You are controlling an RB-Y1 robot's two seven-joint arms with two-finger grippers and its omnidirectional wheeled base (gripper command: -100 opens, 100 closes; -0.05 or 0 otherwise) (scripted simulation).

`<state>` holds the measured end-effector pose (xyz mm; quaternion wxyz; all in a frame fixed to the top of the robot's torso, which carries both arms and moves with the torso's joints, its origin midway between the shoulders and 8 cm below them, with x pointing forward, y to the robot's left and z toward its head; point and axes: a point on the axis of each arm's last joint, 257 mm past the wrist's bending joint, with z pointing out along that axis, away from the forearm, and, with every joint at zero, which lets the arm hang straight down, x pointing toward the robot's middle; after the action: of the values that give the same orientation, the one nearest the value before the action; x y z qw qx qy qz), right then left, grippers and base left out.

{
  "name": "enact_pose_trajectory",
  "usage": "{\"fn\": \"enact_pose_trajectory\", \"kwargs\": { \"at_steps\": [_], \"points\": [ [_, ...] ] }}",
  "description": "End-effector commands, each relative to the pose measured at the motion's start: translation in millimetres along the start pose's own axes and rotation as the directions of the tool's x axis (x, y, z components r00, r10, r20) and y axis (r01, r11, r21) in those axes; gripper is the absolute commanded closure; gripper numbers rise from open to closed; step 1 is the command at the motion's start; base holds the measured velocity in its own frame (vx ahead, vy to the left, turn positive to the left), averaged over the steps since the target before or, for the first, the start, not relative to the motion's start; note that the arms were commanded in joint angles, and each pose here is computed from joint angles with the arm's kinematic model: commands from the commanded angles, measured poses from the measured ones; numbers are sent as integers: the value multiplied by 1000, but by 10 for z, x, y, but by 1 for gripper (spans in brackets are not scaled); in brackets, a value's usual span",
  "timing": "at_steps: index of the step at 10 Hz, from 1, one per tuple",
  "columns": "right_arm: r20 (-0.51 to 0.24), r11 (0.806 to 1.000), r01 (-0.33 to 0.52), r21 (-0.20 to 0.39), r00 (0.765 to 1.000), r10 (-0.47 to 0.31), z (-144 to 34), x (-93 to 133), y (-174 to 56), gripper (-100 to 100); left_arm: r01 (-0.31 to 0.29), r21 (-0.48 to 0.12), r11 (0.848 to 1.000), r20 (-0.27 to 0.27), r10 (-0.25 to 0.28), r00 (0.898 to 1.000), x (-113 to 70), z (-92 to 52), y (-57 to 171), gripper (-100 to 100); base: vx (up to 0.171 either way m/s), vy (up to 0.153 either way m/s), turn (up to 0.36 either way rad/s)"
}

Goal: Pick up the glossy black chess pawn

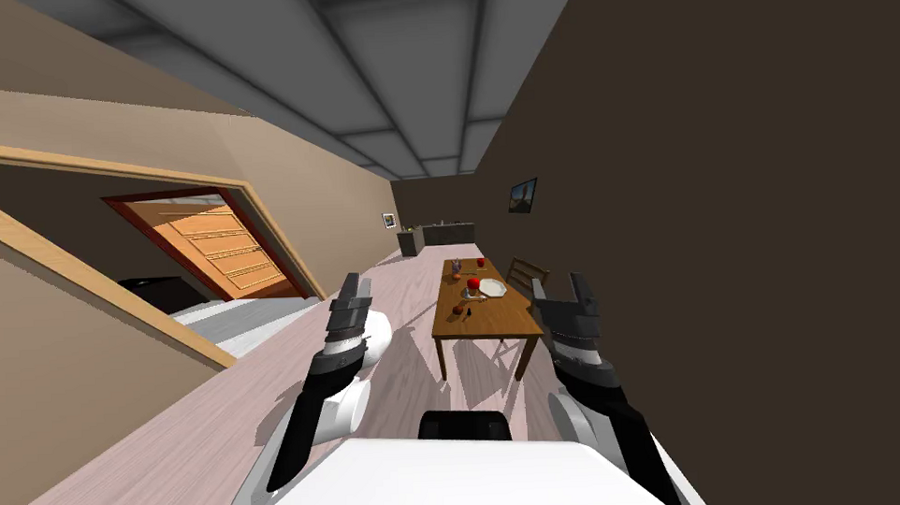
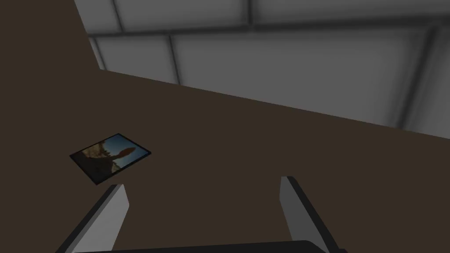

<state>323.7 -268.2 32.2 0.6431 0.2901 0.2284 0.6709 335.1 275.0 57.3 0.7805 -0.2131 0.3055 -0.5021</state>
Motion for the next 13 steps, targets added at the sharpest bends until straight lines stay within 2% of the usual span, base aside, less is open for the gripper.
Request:
{"fn": "enact_pose_trajectory", "kwargs": {
  "at_steps": [1, 4, 6, 7, 9, 10, 12, 13],
  "points": [
    [-39, 998, 37, 54, 999, -35, -62, 53, -178, -100, 0, 0, 1000, 0, 0, 1000, 0, 0, 0, 0, 8, 19, 218],
    [-130, 978, 129, 166, 986, -108, -242, 144, -570, -100, 0, 0, 1000, 0, 0, 1000, 0, 0, 0, 0, 21, 36, 222],
    [-215, 944, 216, 250, 963, -163, -443, 192, -898, -100, 0, 0, 1000, 0, 0, 1000, 0, 0, 0, 0, 22, 39, 235],
    [-264, 919, 266, 291, 946, -190, -569, 206, -1073, -100, 0, 0, 1000, 0, 0, 1000, 0, 0, 0, 0, 26, 45, 360],
    [-364, 856, 368, 364, 902, -233, -860, 197, -1416, -100, 0, 0, 1000, 0, 0, 1000, 0, 0, 0, 0, 40, 50, 274],
    [-372, 852, 377, 363, 897, -239, -875, 203, -1430, -100, 0, 0, 1000, 0, 0, 1000, 0, 0, 0, 0, 28, 33, 108],
    [-482, 764, 491, 419, 833, -271, -1242, 143, -1777, -100, 0, 0, 1000, 0, 0, 1000, 0, 0, 0, 0, 28, 31, 250],
    [-488, 762, 498, 415, 828, -275, -1246, 150, -1780, -100, 0, 0, 1000, 0, 0, 1000, 0, 0, 0, 0, 27, 21, 116]
  ]
}}
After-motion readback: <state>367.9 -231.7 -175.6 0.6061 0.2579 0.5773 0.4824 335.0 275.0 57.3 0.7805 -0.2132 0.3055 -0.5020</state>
